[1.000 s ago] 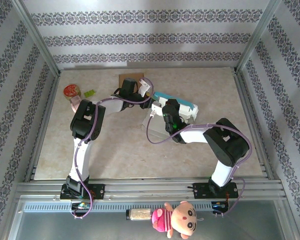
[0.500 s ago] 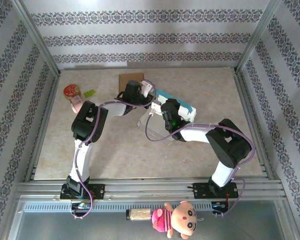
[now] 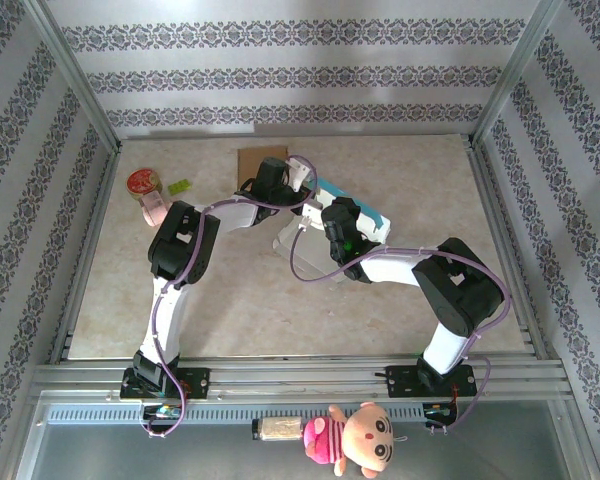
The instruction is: Fold the paper box
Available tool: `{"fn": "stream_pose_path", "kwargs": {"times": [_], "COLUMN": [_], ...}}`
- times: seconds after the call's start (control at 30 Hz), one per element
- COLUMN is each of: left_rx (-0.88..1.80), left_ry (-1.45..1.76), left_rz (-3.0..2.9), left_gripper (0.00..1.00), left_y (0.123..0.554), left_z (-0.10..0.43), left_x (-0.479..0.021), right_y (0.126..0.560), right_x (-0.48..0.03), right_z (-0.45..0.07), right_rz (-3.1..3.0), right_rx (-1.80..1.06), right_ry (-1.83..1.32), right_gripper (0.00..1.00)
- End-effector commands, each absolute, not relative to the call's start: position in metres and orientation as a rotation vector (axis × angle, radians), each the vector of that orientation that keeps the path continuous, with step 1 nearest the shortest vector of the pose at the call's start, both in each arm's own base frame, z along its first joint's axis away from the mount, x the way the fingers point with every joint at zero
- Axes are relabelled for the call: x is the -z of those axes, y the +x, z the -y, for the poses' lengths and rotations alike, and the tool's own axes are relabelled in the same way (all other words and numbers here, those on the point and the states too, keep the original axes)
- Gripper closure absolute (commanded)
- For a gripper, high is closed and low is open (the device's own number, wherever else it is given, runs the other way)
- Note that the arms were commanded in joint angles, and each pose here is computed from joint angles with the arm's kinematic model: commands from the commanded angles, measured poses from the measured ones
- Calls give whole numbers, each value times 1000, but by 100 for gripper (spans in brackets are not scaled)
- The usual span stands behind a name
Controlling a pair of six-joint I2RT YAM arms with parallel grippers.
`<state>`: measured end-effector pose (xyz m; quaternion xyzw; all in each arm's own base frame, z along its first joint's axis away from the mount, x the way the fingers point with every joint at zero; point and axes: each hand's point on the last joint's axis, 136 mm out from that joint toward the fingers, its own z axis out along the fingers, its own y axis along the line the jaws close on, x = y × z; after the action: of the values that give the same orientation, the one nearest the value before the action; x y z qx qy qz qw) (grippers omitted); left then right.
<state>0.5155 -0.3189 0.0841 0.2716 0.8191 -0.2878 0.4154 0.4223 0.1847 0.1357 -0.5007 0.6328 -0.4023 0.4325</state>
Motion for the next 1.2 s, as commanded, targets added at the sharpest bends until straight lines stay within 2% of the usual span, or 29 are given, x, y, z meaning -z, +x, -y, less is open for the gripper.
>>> {"fn": "stream_pose_path", "kwargs": {"times": [0.0,0.03,0.1,0.13,0.17,0.23,0.4,0.43,0.47,0.6,0.7,0.83,1.0,1.03,1.07,1.17], "left_rx": [740,741,748,752,754,747,735,734,729,709,685,671,657,654,651,649], "left_ry": [667,669,678,684,690,684,666,665,662,646,640,641,650,653,657,664], "left_rz": [-2103,-2103,-2110,-2115,-2122,-2132,-2098,-2082,-2070,-2051,-2051,-2054,-2072,-2073,-2075,-2082], "left_gripper": [100,99,77,74,78,100,100,100,100,100,100,88,87,90,98,100], "left_y": [514,514,514,514,514,515,513,512,511,508,507,506,507,507,506,504], "left_z": [323,323,326,327,328,328,324,324,323,317,316,315,315,316,316,317], "left_x": [-74,-74,-73,-72,-71,-69,-74,-77,-79,-81,-81,-80,-77,-77,-77,-75], "right_y": [413,412,411,412,411,411,406,401,393,350,319,295,285,285,286,288], "right_x": [-113,-112,-112,-112,-113,-115,-144,-151,-162,-205,-230,-247,-257,-258,-259,-259], "right_z": [-188,-187,-188,-187,-188,-188,-186,-186,-186,-189,-189,-177,-156,-151,-145,-130], "right_rz": [-1616,-1618,-1620,-1622,-1623,-1632,-1716,-1754,-1787,-1907,-1977,-2069,-2108,-2110,-2111,-2130], "right_rx": [959,957,953,952,949,941,835,780,707,330,7,-291,-427,-435,-441,-457], "right_ry": [-1343,-1342,-1342,-1338,-1333,-1312,-1132,-1092,-1047,-871,-707,-460,-212,-176,-136,-23], "right_gripper": [92,92,92,92,92,89,65,57,47,22,12,10,10,10,9,9]}}
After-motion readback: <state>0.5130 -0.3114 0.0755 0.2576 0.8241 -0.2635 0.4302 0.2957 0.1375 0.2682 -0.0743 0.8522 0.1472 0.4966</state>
